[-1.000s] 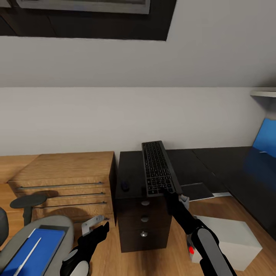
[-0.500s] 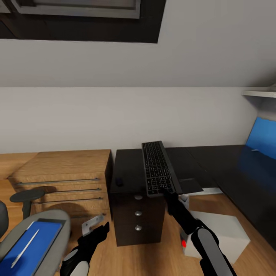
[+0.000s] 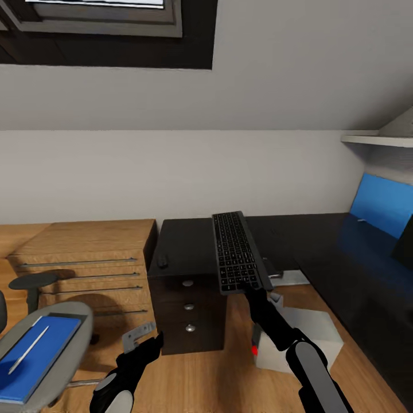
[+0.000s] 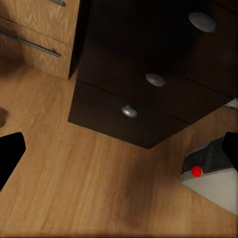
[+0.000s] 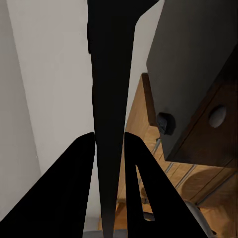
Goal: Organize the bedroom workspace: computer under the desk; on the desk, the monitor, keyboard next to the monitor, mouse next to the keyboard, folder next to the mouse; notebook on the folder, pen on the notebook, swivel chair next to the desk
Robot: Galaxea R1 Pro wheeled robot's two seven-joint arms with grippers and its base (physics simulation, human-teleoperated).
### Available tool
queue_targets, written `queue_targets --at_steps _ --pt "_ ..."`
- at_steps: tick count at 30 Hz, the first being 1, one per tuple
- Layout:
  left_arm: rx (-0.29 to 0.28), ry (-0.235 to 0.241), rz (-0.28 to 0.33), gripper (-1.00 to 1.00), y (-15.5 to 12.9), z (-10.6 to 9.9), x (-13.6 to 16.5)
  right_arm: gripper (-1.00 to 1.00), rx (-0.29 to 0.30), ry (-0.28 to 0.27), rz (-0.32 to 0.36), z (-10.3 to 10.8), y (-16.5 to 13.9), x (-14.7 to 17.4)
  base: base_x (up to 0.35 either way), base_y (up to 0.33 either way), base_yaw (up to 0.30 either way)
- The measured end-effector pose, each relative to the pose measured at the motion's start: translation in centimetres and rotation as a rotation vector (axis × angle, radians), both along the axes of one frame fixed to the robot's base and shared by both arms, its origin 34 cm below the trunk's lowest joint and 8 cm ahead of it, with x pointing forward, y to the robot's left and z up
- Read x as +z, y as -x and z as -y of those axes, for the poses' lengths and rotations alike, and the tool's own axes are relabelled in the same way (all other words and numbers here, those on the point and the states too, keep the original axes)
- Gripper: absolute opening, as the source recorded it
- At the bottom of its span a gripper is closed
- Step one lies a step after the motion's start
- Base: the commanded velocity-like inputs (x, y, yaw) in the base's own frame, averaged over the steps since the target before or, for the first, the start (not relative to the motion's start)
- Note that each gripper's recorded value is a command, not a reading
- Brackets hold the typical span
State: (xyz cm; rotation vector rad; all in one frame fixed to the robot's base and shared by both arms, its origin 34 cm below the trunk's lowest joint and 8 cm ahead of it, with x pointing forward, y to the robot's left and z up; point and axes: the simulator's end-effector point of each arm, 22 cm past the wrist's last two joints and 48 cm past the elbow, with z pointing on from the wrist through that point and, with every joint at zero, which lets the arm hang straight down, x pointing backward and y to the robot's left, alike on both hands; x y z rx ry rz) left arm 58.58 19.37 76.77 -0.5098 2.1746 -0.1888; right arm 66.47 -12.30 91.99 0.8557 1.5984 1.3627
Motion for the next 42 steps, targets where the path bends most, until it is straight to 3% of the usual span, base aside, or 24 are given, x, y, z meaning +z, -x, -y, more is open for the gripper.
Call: queue_targets --at_steps 5,6,8,26,42 --pt "-0.003 -0.001 0.001 1.0 0.1 0.2 0.0 -1.0 0.0 -0.002 -0.002 0.0 0.0 -0.1 -0.014 -0.034 0.0" --pt "-0.047 -0.008 -0.006 1.0 0.8 1.9 -0.1 -1.0 0.001 -0.002 -0.002 0.0 0.0 0.1 -0.001 -0.002 0.0" --pt "-0.056 -0.011 -0.007 1.0 0.9 2.3 0.1 -1.0 0.001 -0.002 -0.002 0.0 0.0 0.4 0.0 0.0 0.0" --pt "-0.062 -0.009 -0.01 1.0 1.0 2.6 3.0 -1.0 0.002 -0.002 -0.003 0.0 0.0 3.3 -0.007 -0.001 0.0" --pt "-0.061 -0.008 -0.012 1.0 1.1 2.6 5.3 -1.0 0.001 -0.002 -0.001 0.1 0.0 5.8 -0.207 -0.134 0.0"
